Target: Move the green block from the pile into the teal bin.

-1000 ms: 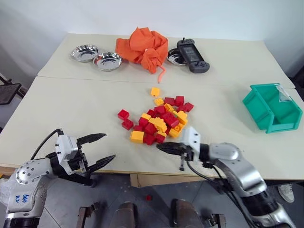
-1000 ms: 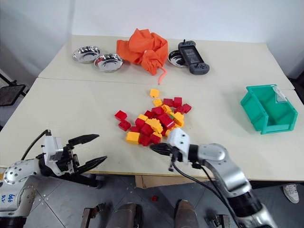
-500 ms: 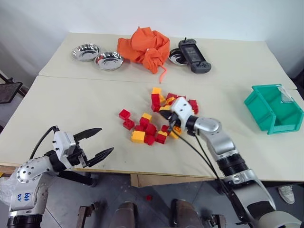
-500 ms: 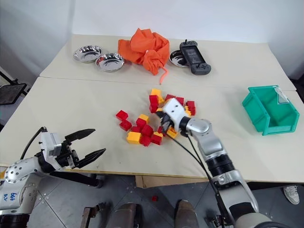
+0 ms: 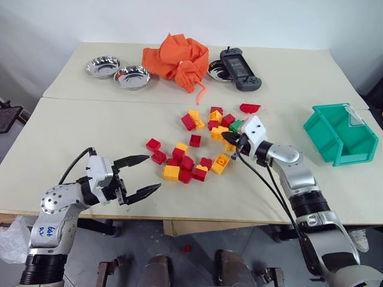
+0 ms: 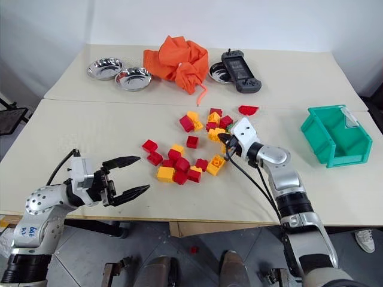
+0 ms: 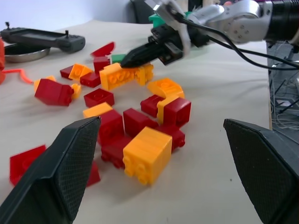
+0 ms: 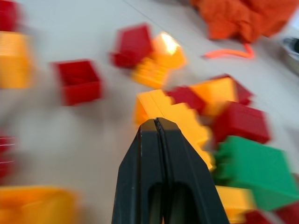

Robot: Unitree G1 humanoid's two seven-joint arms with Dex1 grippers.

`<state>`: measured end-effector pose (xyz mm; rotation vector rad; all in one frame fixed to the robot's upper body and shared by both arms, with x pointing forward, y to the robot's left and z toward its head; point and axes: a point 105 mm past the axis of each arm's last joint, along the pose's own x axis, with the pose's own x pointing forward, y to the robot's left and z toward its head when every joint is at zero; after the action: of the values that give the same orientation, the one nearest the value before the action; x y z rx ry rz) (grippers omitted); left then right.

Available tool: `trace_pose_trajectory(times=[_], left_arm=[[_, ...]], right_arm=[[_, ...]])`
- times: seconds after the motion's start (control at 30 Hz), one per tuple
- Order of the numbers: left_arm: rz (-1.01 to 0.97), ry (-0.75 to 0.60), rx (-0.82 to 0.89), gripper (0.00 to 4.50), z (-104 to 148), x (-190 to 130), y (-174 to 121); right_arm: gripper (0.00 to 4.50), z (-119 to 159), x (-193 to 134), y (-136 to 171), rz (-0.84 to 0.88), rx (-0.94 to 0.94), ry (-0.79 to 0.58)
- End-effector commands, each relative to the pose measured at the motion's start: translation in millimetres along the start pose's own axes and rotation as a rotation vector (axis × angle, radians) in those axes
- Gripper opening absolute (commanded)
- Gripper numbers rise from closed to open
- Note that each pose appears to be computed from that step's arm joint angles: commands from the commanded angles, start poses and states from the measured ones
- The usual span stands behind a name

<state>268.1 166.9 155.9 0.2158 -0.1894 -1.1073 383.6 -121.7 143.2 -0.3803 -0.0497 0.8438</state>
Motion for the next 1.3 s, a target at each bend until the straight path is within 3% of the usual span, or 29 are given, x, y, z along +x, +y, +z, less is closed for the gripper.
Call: trace_pose_trajectory(times=[0.03,0.17,0.37,0.53,0.73,0.93,1.0,1.1,1.3], left_arm=[[-0.018,-0.040,0.015,4.50,8,9,0],[-0.020,-0.044,0.012,4.50,5,12,3],[-0.020,-0.053,0.018,4.50,3,18,13],[-0.008,-0.055,0.036,4.50,3,15,22],[-0.007,-0.053,0.053,4.50,5,13,26],[-0.020,-0.048,0.062,4.50,5,14,26],[-0.028,-0.047,0.063,4.50,5,15,25],[-0.052,-0.044,0.074,4.50,5,19,21],[-0.059,-0.046,0.078,4.50,6,23,17]], right_arm=[[0.03,-5,-28,14,0.096,0.017,0.038],[0.03,-5,-61,9,0.079,0.004,0.068],[0.03,2,-127,-12,-0.061,0.021,0.006],[0.03,-18,-180,-19,-0.166,0.134,0.018],[1.92,-36,-207,-25,-0.265,0.157,0.062],[4.00,-8,-142,-25,-0.203,0.152,0.008],[4.47,-4,-117,-34,-0.247,0.182,0.028],[4.47,1,-78,-44,-0.273,0.208,0.075],[4.47,2,-33,-70,-0.363,0.205,0.171]])
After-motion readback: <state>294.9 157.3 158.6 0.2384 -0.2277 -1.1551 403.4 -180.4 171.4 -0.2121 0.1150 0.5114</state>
